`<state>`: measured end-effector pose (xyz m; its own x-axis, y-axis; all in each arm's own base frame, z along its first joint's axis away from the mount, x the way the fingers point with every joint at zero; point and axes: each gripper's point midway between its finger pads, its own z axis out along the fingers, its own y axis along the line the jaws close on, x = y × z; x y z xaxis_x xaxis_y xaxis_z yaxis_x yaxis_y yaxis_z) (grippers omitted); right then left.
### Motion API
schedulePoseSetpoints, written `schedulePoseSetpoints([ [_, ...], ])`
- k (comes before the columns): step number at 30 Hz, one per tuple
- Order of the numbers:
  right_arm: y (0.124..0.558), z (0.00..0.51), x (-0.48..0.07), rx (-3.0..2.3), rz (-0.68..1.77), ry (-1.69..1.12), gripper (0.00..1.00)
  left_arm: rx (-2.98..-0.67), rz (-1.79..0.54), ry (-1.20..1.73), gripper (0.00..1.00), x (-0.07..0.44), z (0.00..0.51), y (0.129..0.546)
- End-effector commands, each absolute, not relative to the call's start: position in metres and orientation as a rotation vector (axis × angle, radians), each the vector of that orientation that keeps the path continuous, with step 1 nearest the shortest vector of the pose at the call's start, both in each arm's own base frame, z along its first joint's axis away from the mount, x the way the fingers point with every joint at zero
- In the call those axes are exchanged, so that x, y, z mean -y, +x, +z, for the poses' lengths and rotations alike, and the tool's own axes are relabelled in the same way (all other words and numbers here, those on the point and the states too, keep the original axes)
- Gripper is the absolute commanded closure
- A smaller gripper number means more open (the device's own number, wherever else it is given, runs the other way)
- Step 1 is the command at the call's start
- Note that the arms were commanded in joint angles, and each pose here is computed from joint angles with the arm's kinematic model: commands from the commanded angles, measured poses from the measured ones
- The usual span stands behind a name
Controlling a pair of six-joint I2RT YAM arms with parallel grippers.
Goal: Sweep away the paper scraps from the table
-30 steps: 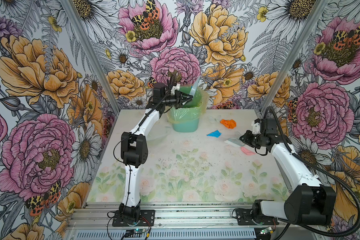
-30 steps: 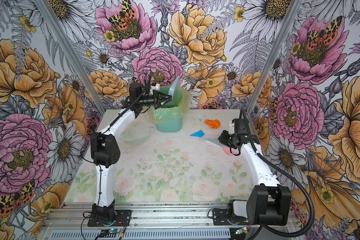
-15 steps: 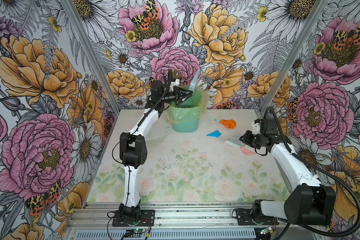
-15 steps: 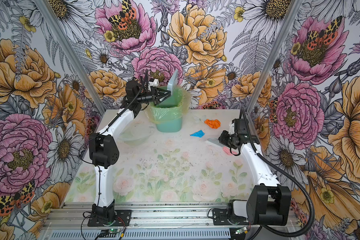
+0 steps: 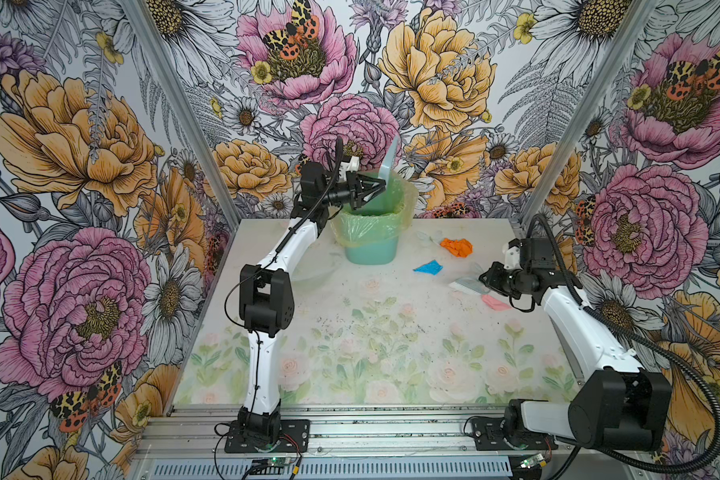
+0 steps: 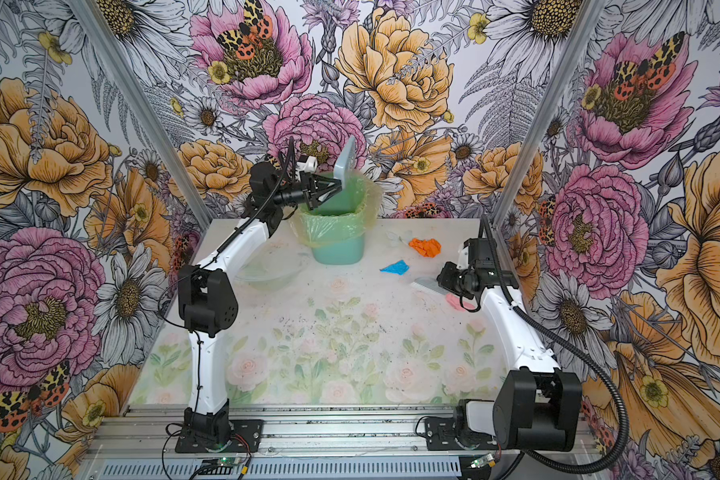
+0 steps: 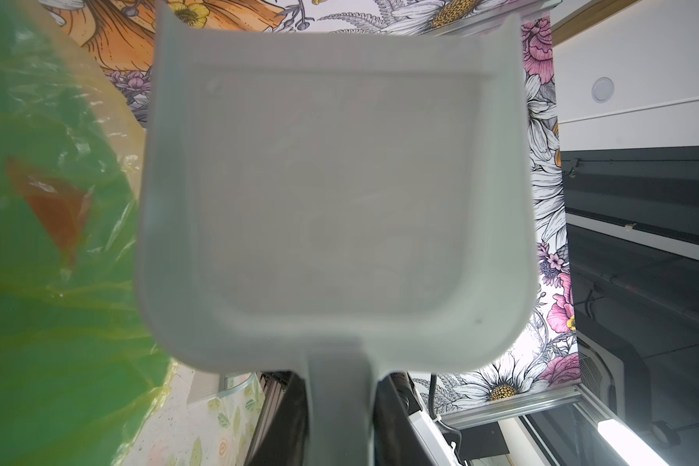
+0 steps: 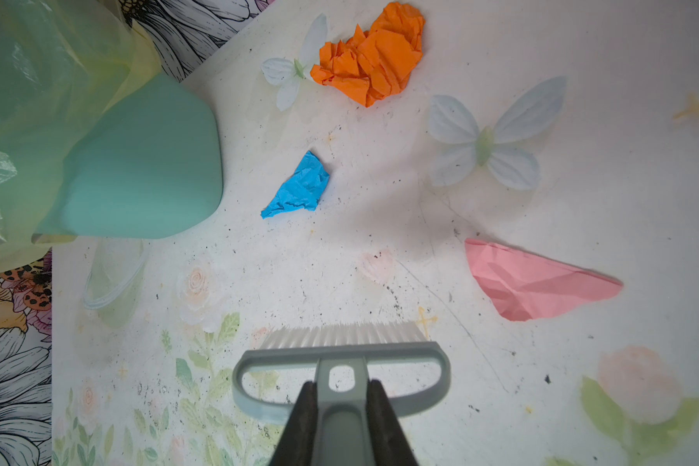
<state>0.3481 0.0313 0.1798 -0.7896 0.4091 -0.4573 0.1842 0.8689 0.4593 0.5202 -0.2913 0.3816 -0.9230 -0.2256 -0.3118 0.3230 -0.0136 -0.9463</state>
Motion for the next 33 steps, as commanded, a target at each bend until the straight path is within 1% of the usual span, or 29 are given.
schedulePoseSetpoints([
  [1,0.35,0.192,-0.029,-2.427,0.521,0.439,1.0,-1.81,-2.003,0.213,1.0,0.286,0.419,0.498],
  [6,0.35,0.193,-0.028,-2.424,0.519,0.447,1.0,-1.74,-2.069,0.243,1.0,0.285,0.431,0.492],
  [9,0.35,0.192,-0.028,-2.425,0.518,0.45,1.0,-1.737,-2.082,0.244,1.0,0.286,0.43,0.491],
  [15,0.348,0.193,-0.028,-2.421,0.513,0.459,1.0,-1.745,-2.063,0.228,1.0,0.283,0.422,0.493],
  [20,0.347,0.193,-0.028,-2.417,0.511,0.467,1.0,-1.794,-2.0,0.19,1.0,0.285,0.404,0.496],
  [23,0.347,0.194,-0.028,-2.416,0.511,0.47,1.0,-1.873,-1.924,0.164,1.0,0.288,0.387,0.497],
  [29,0.347,0.194,-0.028,-2.413,0.503,0.476,1.0,-2.094,-1.488,0.229,1.0,0.286,0.355,0.494],
  [33,0.348,0.196,-0.024,-2.401,0.475,0.504,1.0,-2.09,-1.359,0.29,1.0,0.29,0.353,0.484],
])
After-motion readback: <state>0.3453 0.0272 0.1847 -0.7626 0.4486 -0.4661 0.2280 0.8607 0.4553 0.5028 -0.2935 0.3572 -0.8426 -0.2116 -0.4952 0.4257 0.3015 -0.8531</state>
